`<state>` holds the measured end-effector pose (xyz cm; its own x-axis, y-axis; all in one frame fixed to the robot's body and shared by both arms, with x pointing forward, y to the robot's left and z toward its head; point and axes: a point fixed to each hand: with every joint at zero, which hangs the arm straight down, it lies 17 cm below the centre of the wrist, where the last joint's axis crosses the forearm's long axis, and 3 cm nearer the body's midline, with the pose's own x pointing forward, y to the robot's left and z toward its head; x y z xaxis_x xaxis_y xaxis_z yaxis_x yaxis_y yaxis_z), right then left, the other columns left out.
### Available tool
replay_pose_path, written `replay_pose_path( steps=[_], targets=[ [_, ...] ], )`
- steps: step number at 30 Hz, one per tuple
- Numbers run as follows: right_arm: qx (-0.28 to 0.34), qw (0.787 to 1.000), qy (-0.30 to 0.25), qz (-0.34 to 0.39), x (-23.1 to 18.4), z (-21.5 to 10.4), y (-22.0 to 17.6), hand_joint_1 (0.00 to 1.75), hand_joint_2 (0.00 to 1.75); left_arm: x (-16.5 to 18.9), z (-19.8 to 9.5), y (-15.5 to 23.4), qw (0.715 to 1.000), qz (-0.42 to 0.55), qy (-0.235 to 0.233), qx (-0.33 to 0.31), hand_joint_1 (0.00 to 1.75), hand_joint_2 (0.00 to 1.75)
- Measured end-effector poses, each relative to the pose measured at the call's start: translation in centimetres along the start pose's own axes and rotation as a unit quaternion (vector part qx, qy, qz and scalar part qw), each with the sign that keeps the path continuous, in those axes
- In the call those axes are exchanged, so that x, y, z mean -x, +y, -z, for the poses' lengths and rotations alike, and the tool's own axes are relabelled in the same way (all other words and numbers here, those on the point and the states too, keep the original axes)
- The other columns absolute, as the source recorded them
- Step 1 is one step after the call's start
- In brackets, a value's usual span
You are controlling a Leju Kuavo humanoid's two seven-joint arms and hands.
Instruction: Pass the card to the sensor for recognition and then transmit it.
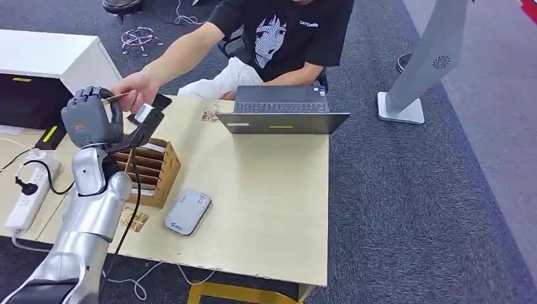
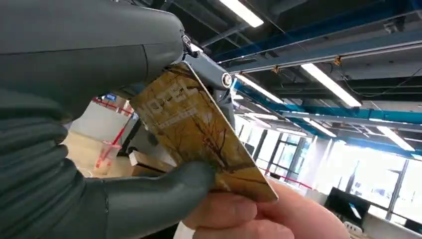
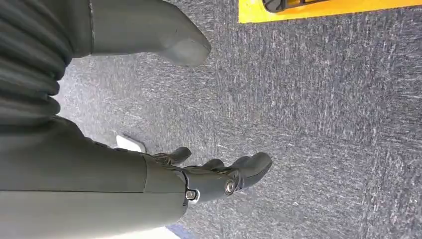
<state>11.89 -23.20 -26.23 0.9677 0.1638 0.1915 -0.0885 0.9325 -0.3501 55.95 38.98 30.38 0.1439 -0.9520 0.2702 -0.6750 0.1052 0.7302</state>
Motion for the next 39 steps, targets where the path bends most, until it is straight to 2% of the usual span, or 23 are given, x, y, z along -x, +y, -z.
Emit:
replay_pose_path(
  steps=[18, 21, 25, 32, 39],
  targets=[
    [0.001, 1.000, 0.001, 0.001, 0.0, 0.0, 0.0, 0.00, 1.75, 0.5, 0.3, 0.6, 1.000, 0.000, -0.002, -0.011, 1.75, 1.75],
    [0.001, 1.000, 0.001, 0.003, 0.0, 0.0, 0.0, 0.00, 1.75, 0.0, -0.1, 0.5, 1.000, -0.002, -0.014, -0.009, 1.75, 1.75],
    [0.000, 1.000, 0.002, 0.009, 0.2, 0.0, 0.0, 0.00, 1.75, -2.2, -2.5, -0.9, 0.999, -0.020, -0.048, 0.016, 1.75, 1.75],
    [-0.001, 1.000, 0.001, 0.007, 0.8, -0.1, 0.2, 0.00, 1.75, -9.0, -9.3, -1.3, 0.988, -0.056, -0.137, 0.034, 1.75, 1.75],
    [-0.002, 1.000, 0.003, 0.006, 1.1, -0.1, 0.2, 0.00, 1.75, -11.7, -10.8, 0.2, 0.982, -0.079, -0.170, 0.023, 1.75, 1.75]
  ],
)
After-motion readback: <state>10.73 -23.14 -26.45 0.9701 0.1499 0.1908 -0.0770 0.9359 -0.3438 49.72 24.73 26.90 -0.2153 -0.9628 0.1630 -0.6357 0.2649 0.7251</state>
